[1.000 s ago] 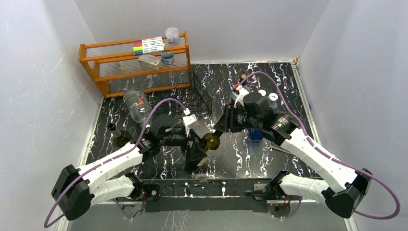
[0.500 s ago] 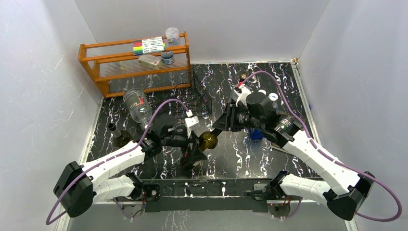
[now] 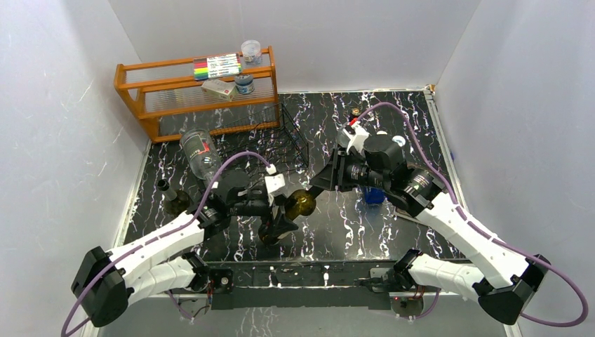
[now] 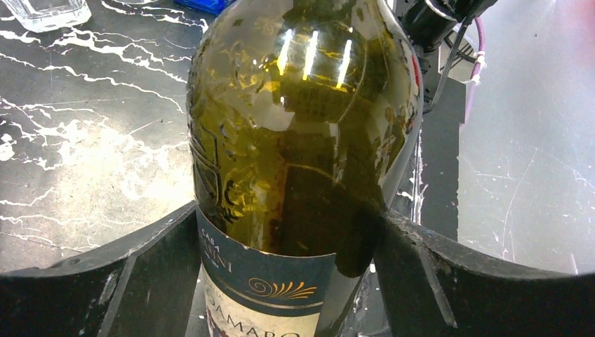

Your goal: Put the wine bottle on the wine rack

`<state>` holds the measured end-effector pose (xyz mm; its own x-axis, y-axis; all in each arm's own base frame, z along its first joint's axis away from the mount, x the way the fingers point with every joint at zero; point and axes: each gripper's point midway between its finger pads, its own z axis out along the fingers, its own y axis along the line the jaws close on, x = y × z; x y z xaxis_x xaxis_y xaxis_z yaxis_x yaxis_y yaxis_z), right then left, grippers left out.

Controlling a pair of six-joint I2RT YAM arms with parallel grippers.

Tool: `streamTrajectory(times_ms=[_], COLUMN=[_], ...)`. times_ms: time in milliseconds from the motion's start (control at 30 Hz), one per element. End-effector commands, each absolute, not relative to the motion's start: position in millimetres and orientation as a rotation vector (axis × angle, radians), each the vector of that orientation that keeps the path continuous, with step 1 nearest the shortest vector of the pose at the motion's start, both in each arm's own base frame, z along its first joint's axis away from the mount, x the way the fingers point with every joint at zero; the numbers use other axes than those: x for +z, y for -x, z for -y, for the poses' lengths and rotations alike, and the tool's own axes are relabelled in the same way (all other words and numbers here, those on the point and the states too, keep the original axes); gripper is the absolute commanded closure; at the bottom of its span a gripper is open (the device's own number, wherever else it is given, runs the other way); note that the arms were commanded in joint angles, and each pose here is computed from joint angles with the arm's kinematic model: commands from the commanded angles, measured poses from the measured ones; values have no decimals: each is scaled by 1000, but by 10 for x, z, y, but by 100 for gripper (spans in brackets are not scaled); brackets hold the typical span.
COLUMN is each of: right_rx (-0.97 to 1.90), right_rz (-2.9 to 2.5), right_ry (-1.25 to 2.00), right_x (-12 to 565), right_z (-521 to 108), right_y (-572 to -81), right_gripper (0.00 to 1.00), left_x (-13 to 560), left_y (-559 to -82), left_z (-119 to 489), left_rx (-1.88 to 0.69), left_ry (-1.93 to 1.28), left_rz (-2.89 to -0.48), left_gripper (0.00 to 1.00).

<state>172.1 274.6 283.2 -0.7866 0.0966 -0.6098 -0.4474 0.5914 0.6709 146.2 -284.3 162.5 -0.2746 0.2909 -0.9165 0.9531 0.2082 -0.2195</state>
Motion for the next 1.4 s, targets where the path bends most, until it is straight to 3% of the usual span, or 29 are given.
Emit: streamTrajectory(times_ms=[0, 67, 233, 367, 467, 500, 567, 633, 700, 767, 1100, 1367], right_rx=[1421, 1419, 1430, 1436, 1443, 1441, 1407, 1338, 1238, 1102, 810, 851], right_rz=[-1989, -1990, -1983, -1985, -1980, -1981, -2004, -2049, -2100, -2145, -2175, -2281], right_ry=[291, 284, 278, 281, 296, 306, 312, 321, 343, 391, 484, 589], right_x=[3552, 3547, 3548, 3543, 3557, 3554, 3500, 3378, 3254, 3187, 3457, 3397], right_z=[-2867, -2866, -2883, -2892, -2893, -2887, -2849, -2779, -2687, -2581, -2381, -2538], right_y=[-1564, -1571, -1580, -1575, -1555, -1543, -1538, -1542, -1561, -1619, -1861, -1790], right_gripper=[100, 100, 100, 100, 100, 100, 76, 44, 25, 15, 13, 14], left_x=[1818, 1818, 1762, 1736, 1713, 1709, 1716, 1812, 1986, 2227, 2969, 3047], left_y=[-1534, -1494, -1483, -1498, -1549, -1601, -1719, -1797, -1839, -1933, -2413, -2591], left_z=[2931, 2977, 3016, 2996, 2982, 2970, 2929, 2900, 2912, 2970, 3108, 3113], left_rx=[-1060, -1105, -1135, -1111, -1072, -1030, -925, -829, -754, -684, -307, -137], left_ry=[-1252, -1272, -1285, -1290, -1289, -1292, -1308, -1359, -1429, -1455, -1531, -1599], left_rz=[-1593, -1590, -1599, -1596, -1595, -1587, -1549, -1457, -1316, -1196, -863, -780], left_gripper=[12, 2, 4, 18, 38, 51, 62, 69, 73, 75, 78, 78])
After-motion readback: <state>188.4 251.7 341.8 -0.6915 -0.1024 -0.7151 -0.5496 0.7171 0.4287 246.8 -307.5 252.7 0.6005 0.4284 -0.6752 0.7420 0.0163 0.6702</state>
